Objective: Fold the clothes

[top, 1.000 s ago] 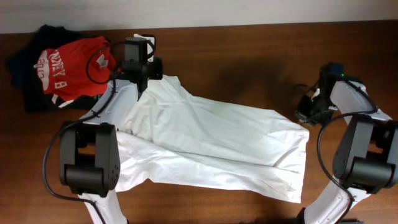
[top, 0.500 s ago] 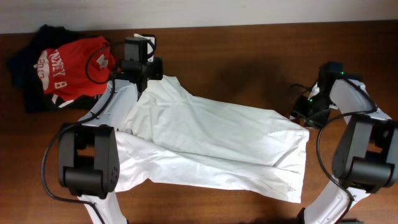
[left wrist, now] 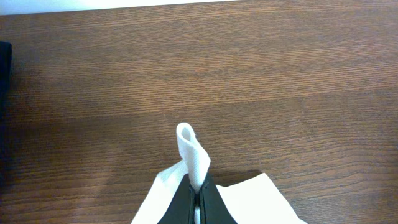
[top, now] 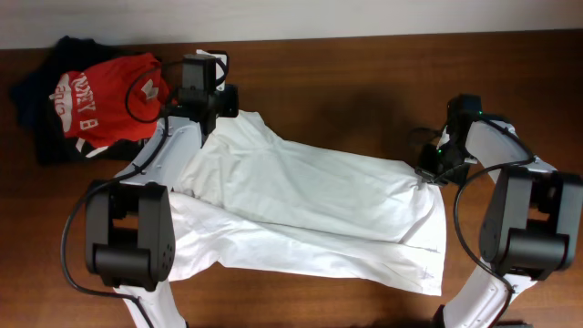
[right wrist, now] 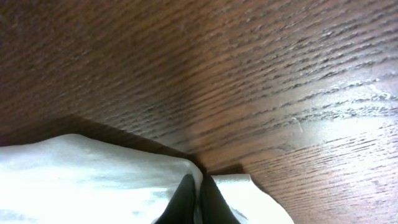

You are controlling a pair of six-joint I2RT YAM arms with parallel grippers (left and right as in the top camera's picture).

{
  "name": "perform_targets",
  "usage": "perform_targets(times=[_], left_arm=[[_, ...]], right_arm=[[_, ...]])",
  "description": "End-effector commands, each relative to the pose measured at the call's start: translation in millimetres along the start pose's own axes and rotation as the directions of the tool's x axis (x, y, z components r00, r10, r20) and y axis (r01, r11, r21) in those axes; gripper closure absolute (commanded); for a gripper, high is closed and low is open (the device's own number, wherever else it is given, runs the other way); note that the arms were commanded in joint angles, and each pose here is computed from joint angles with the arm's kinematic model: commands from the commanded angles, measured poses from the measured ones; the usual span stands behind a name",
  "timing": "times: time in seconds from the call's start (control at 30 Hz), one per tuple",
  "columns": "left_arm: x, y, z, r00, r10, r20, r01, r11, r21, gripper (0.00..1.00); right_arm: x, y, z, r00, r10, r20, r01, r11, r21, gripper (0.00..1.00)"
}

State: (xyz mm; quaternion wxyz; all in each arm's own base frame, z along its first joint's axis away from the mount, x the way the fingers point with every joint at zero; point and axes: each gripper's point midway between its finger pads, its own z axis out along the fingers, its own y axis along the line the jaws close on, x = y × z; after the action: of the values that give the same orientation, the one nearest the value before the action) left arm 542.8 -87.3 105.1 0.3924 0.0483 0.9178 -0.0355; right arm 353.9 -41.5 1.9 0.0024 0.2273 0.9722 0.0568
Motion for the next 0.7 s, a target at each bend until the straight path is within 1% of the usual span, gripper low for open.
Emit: perform_targets(times=[0.0, 0.13, 0.2, 0.3, 0.37, 0.4, 0.5, 0.6, 0.67], left_arm=[[-16, 2, -20, 1.000, -0.002, 0.028, 0.002, 1.000, -0.004, 0.99], [-34, 2, -60, 0.998, -0.004, 0.059, 0.004, 1.000, -0.003, 0.99], [-43, 0, -83, 0.997, -0.003, 0.078, 0.002, 1.000, 0.003, 0.99], [-40, 1, -104, 0.999, -0.002, 0.054, 0.002, 1.000, 0.001, 0.99], [-30, 2, -106, 1.000, -0.002, 0.012, 0.002, 1.000, -0.001, 0.99], [-16, 2, -106, 0.999, -0.001, -0.045, 0.001, 1.000, -0.004, 0.99], [7, 4, -107, 0.990, -0.004, -0.138, 0.003, 1.000, -0.010, 0.99], [32, 7, -110, 0.972, -0.032, -0.235, 0.025, 0.999, -0.032, 0.99], [42, 8, -112, 0.961, -0.043, -0.274, 0.033, 0.999, -0.041, 0.99]], right_arm=[[-1, -11, 1, 0.998, 0.064, 0.008, -0.064, 0.996, 0.070, 0.96], [-7, -15, -11, 0.997, 0.070, 0.017, -0.071, 0.992, 0.100, 0.96], [-7, -14, -21, 0.995, 0.099, 0.009, -0.099, 0.990, 0.103, 0.96], [-3, -14, -31, 0.993, 0.117, -0.004, -0.116, 0.987, 0.109, 0.96], [1, -14, -38, 0.993, 0.119, -0.012, -0.117, 0.987, 0.112, 0.96], [5, -14, -45, 0.993, 0.118, -0.013, -0.116, 0.987, 0.113, 0.96], [10, -15, -54, 0.993, 0.119, -0.015, -0.117, 0.987, 0.114, 0.96], [17, -16, -63, 0.992, 0.120, -0.023, -0.117, 0.986, 0.118, 0.96], [21, -16, -70, 0.992, 0.120, -0.022, -0.117, 0.986, 0.117, 0.96]])
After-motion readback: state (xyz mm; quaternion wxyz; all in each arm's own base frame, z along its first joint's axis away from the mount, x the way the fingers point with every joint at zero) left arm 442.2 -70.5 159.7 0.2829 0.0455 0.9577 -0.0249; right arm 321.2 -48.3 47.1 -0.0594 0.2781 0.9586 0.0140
